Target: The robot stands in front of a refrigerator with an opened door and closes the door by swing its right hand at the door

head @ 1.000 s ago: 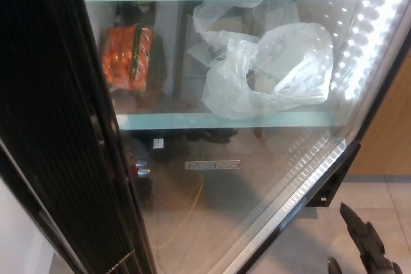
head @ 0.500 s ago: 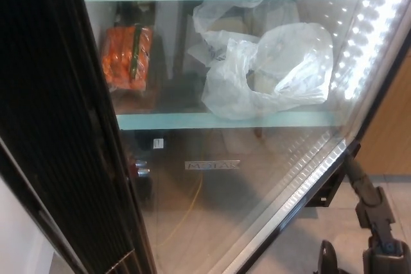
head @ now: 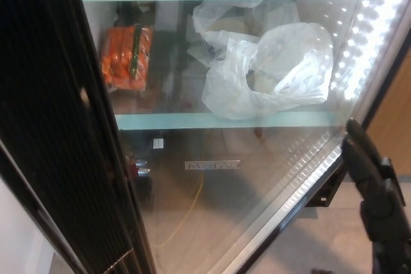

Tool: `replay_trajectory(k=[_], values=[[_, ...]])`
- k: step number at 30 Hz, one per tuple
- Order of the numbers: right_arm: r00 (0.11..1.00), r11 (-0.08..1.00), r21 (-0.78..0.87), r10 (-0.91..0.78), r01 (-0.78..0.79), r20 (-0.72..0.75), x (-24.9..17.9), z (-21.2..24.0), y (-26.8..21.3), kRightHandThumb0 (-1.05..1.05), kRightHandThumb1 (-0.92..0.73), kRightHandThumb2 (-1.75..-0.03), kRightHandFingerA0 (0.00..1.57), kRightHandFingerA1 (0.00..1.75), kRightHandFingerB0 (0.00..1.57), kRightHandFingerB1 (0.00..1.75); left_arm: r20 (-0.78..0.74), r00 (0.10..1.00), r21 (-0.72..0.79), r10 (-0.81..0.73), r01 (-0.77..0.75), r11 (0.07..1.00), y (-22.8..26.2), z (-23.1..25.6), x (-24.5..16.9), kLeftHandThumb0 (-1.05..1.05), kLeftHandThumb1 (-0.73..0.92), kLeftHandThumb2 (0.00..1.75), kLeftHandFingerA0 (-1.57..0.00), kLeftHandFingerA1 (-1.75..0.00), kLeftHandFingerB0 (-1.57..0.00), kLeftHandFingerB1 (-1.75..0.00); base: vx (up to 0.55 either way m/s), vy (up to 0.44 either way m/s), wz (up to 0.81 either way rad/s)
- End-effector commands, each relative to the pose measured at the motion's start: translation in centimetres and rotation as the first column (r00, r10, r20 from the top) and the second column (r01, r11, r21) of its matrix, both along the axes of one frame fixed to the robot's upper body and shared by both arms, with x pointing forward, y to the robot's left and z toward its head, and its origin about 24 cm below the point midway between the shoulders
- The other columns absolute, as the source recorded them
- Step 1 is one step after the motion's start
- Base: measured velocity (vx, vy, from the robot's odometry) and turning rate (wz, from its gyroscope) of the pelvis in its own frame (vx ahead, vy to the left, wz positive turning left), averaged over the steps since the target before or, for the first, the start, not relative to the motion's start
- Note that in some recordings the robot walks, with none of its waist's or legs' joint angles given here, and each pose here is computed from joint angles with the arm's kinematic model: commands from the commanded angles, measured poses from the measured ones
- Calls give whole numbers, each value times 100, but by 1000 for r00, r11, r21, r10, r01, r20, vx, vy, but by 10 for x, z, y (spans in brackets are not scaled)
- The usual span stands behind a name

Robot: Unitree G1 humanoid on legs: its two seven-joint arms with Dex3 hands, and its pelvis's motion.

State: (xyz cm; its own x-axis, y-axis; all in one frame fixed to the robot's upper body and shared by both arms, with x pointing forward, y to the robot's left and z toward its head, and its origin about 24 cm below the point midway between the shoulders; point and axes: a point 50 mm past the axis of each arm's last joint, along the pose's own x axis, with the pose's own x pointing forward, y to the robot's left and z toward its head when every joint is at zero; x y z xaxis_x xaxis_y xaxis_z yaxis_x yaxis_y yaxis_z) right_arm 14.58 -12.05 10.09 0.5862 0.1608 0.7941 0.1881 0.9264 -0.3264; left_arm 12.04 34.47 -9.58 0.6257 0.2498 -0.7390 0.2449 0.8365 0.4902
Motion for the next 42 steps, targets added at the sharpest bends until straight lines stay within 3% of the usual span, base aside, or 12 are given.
replay_trajectory(k=[1,4,7,8,10,18,19,23,27,28,32,42], values=[[944,979,-173,158,-110,290,-7,24,61,-79,-72,-108,3,22,10,31,17,1000,11,-3,3,1000,8,6,2,-53,92,68,-30,-37,-19,-31,0,0,0],[944,971,-193,188,-138,269,-3,20,65,-76,-92,-69,1,19,12,24,17,1000,11,-6,6,1000,7,6,2,-53,92,69,-30,-37,-18,-31,0,0,0],[950,953,-261,214,-153,226,6,15,70,-77,-92,-72,0,16,8,24,27,1000,0,-1,1,1000,7,6,2,-53,92,68,-29,-37,-18,-31,0,0,0],[950,944,-290,225,-156,219,14,16,75,-81,-75,-109,0,15,7,22,34,999,-5,5,-5,1000,7,7,4,-54,92,68,-29,-37,-18,-31,0,0,0],[949,923,-350,242,-160,204,28,19,86,-80,-75,-108,0,15,6,22,45,999,-5,2,-2,1000,6,8,6,-60,79,91,-23,-46,-16,-42,0,0,0],[951,893,-434,228,-120,207,60,21,108,-86,-81,-110,6,13,7,20,53,998,15,-21,20,1000,7,11,13,-53,92,69,-30,-37,-18,-31,0,0,0],[951,889,-446,219,-104,216,65,22,112,-86,-82,-111,6,13,7,20,56,998,16,-20,19,1000,7,11,14,-60,79,91,-24,-45,-16,-41,0,0,0],[952,879,-470,207,-80,226,75,23,118,-82,-78,-110,0,14,3,20,59,998,20,-23,22,1000,7,12,16,-55,92,70,-31,-36,-18,-31,0,0,0],[959,851,-525,173,-31,224,100,28,131,-83,-81,-112,0,13,0,17,60,998,31,-37,35,999,8,13,19,-60,80,91,-24,-44,-16,-40,0,0,0],[964,842,-540,153,-11,219,109,32,135,-88,-83,-111,6,13,6,18,63,998,25,-30,28,999,8,14,19,-53,92,69,-30,-36,-17,-31,0,0,0],[970,822,-568,105,41,221,132,39,143,-82,-80,-109,1,18,9,25,68,998,6,-11,11,1000,9,14,22,-54,92,68,-29,-36,-16,-30,0,0,0],[988,670,-727,-138,148,75,215,66,149,-85,-86,-115,0,11,0,13,73,997,27,-39,37,999,6,16,28,-61,80,91,-24,-44,-16,-40,0,0,0]])
